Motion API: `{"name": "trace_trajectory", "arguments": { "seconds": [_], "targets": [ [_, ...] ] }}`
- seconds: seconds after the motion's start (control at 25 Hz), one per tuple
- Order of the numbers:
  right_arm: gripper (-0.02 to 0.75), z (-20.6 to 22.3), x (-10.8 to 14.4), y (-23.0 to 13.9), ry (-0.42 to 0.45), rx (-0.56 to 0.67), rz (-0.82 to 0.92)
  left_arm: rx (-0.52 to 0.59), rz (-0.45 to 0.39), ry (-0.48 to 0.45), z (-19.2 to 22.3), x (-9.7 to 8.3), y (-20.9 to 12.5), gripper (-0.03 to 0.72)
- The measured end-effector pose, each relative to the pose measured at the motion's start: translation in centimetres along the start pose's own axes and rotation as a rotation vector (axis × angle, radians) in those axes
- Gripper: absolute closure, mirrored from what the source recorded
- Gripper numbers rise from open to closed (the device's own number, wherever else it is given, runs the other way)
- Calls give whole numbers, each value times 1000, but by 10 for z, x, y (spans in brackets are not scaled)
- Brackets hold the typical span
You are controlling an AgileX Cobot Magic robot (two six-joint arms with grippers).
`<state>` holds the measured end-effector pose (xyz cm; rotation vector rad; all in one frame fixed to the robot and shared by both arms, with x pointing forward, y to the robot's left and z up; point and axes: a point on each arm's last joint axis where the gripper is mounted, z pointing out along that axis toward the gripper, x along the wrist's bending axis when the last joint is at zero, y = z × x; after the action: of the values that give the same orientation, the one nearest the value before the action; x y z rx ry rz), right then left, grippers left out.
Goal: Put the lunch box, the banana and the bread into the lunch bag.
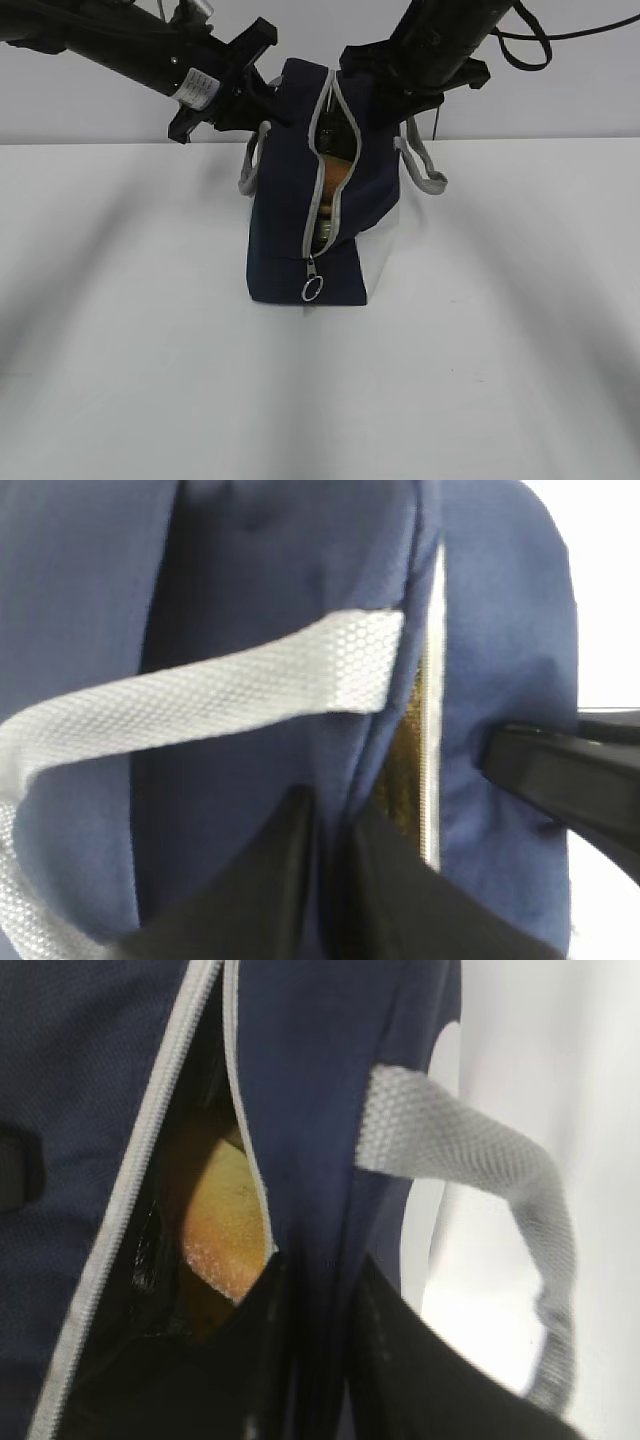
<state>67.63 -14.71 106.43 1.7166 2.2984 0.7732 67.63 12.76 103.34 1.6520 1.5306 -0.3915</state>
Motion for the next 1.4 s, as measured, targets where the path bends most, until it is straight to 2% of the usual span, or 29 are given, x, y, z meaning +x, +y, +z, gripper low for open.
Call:
{"name": "trace_trajectory", "arguments": {
  "seconds": [0.2, 0.36, 0.68, 0.84, 1.0, 1.2, 1.4],
  "targets": [
    [397, -9, 2, 2, 5, 23, -25, 15, -29, -14, -8, 8, 2, 372],
    [342, -22, 5, 8, 10, 21, -41, 12, -67, -46, -20, 13, 7, 293],
    [333, -76, 16, 6, 20, -9, -99, 12, -35, -76, -75, 1, 10, 282],
    [333, -113, 36, 1, 40, -56, -148, 53, 42, -15, -98, -9, 2, 282],
    [333, -139, 59, -10, 65, -81, -205, 53, 119, 84, -115, -16, -3, 282],
    [333, -148, 84, -28, 37, -63, -301, 29, 165, 115, -132, -30, -8, 284],
    [333, -138, 95, -49, 34, 12, -327, 4, 214, 167, -150, -48, -15, 316]
  ]
}}
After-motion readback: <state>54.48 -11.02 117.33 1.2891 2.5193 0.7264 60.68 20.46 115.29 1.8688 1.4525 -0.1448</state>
